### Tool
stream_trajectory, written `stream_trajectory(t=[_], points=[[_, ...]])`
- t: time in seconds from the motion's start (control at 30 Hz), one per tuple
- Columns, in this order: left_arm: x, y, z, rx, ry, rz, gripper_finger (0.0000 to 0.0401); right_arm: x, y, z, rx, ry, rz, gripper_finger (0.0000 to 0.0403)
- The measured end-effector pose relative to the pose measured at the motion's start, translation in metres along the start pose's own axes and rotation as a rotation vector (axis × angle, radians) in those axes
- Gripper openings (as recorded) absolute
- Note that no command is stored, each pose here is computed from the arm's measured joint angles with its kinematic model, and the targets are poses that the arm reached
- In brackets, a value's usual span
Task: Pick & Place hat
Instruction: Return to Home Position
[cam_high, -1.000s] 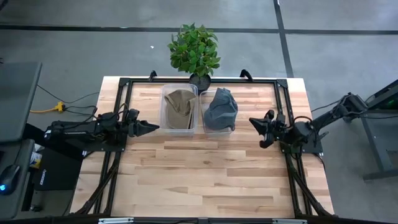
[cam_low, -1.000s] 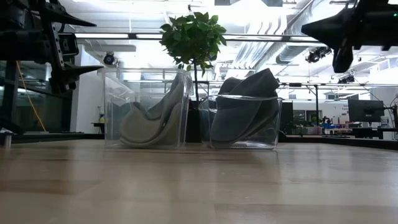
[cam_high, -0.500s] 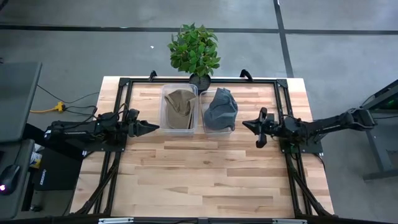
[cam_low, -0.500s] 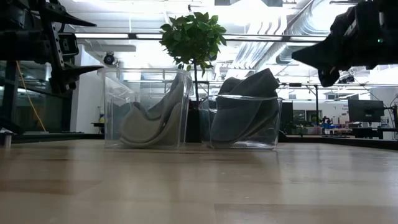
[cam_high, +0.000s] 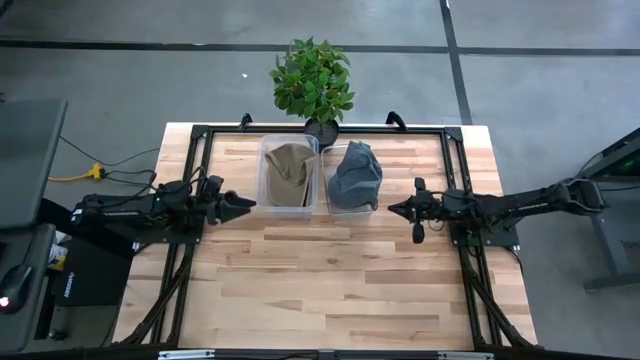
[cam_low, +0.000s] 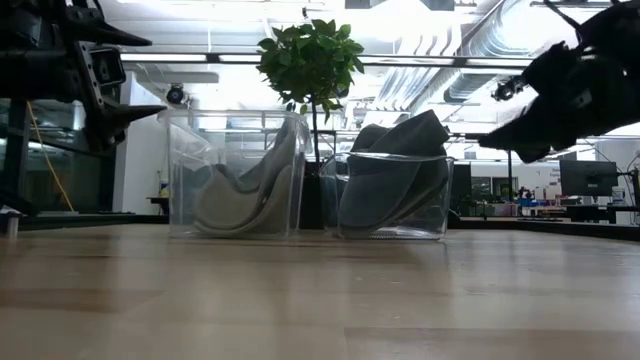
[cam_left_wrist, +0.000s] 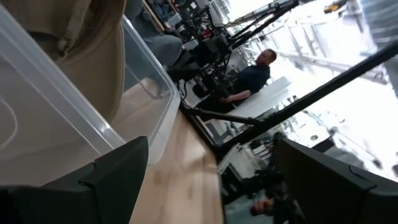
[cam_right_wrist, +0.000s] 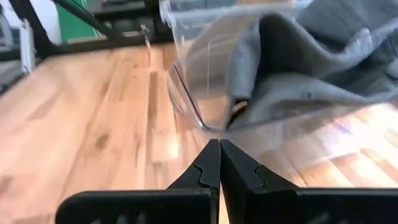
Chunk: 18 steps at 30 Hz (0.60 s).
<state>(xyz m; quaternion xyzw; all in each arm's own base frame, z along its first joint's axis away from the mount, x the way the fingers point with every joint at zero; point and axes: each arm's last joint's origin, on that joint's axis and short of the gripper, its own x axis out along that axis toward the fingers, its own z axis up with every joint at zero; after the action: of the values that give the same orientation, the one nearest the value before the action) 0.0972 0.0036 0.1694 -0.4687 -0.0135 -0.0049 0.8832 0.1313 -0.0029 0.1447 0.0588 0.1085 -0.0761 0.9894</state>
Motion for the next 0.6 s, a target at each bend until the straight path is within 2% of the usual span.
stream_trajectory(t=[0.17,0.4,0.6], points=[[0.0,0.0005,-0.0003,0.115,0.003,0.005,0.0349,0.0002,-0.0033,-0.0014,-0.035,0.015,-0.042,0.0],[0.0001,0.0014,-0.0007,0.371,0.007,0.016,0.0349,0.0002,-0.0081,-0.0007,-0.054,0.005,-0.137,0.0001],[0.0001,0.0011,-0.0004,0.37,0.004,0.013,0.0349,0.0003,-0.0076,-0.0008,-0.054,0.006,-0.123,0.0001]])
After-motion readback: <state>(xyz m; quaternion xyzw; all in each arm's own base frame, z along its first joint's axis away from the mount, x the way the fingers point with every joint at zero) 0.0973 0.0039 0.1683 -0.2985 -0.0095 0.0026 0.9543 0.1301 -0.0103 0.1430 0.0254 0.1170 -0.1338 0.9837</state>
